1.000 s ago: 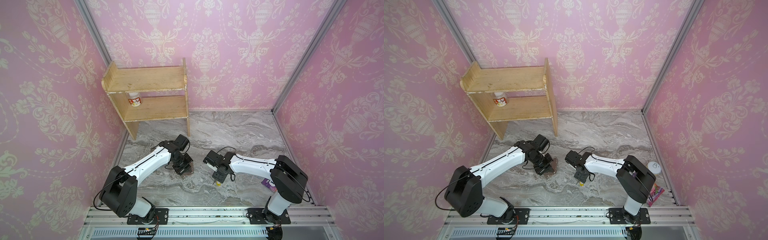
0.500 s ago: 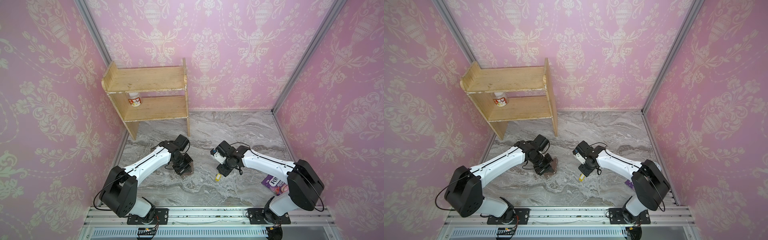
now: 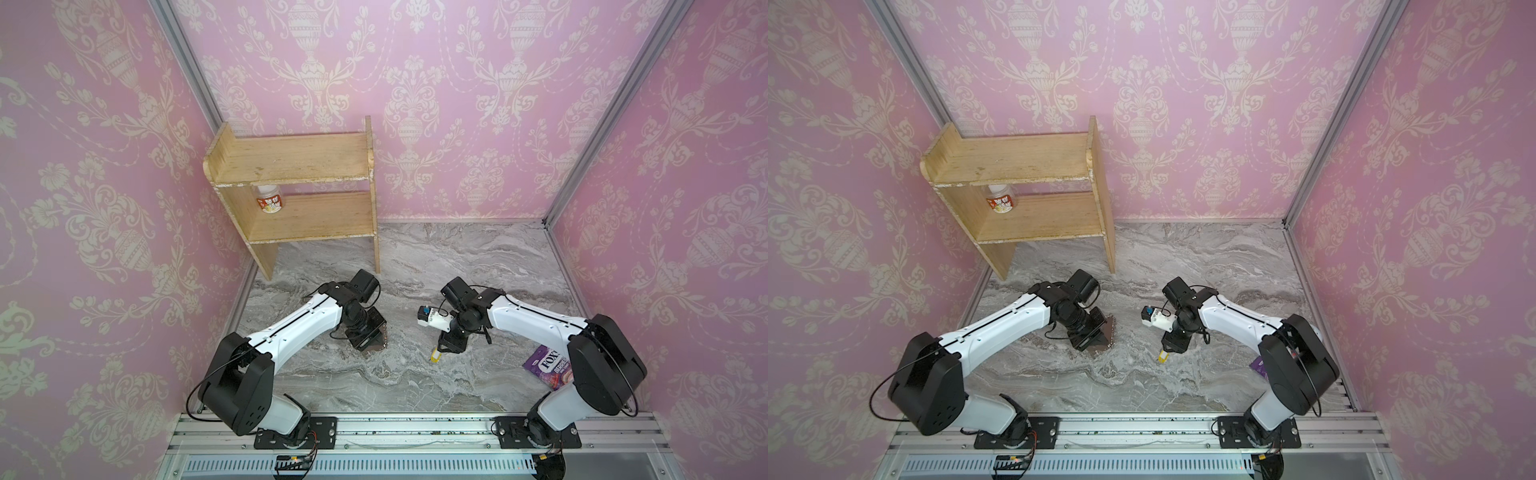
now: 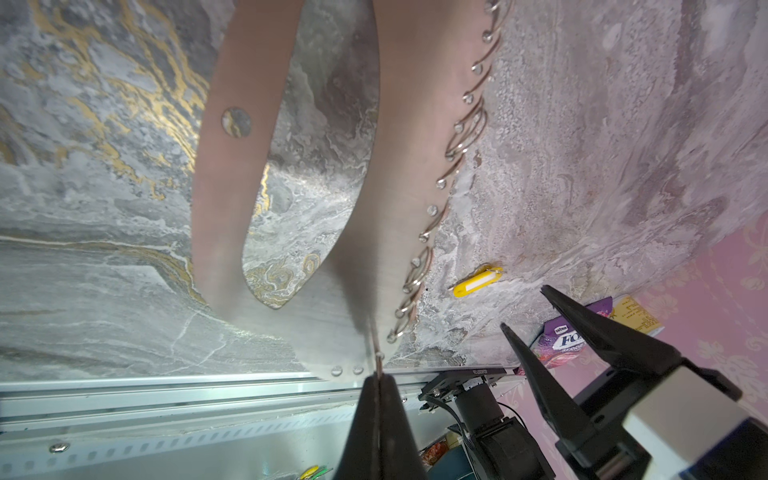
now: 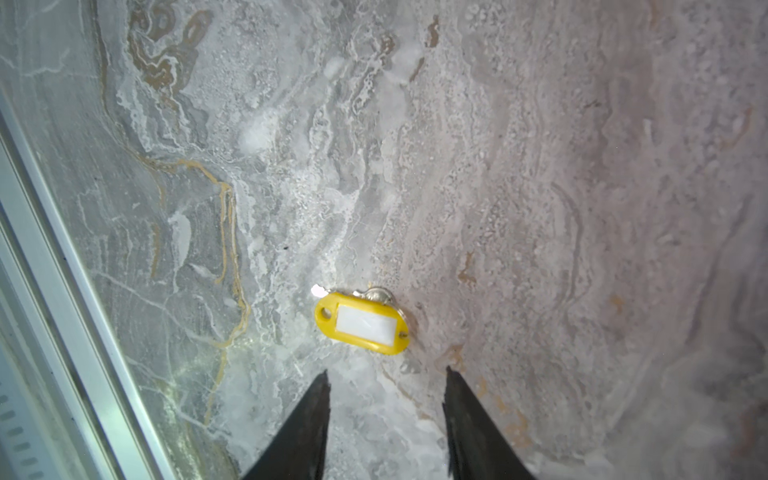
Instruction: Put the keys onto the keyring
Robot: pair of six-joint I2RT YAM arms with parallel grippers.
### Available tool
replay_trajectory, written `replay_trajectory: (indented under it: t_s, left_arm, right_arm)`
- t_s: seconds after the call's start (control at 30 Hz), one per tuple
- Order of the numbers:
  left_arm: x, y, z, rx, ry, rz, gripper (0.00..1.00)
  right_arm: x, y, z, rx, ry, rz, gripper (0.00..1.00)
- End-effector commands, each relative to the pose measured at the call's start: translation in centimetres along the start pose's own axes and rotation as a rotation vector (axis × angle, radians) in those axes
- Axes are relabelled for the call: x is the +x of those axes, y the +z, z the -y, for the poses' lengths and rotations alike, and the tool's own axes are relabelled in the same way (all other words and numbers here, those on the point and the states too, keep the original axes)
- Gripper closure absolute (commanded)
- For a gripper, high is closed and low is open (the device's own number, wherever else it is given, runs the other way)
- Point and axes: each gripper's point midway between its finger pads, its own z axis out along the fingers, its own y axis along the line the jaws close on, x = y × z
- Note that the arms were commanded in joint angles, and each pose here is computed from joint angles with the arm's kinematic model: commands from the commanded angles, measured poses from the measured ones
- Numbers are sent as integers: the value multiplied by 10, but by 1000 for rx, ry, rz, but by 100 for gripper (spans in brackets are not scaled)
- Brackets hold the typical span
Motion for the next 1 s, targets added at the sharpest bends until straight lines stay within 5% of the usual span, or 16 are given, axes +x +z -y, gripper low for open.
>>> replay_trajectory:
  t_s: [0.0,0.37,0.97]
  left_arm:
    - [1,-3,-4,2,2,23,100]
    - [3,-5,-7,10,1,22,100]
    - [2,-3,-6,7,0,19,100]
  right_arm:
    - [-6,8,-8,-137,-149,4,59]
    - [-3,15,-10,-224,-201,5,64]
    - [8,24,1,-168,-212,-36,66]
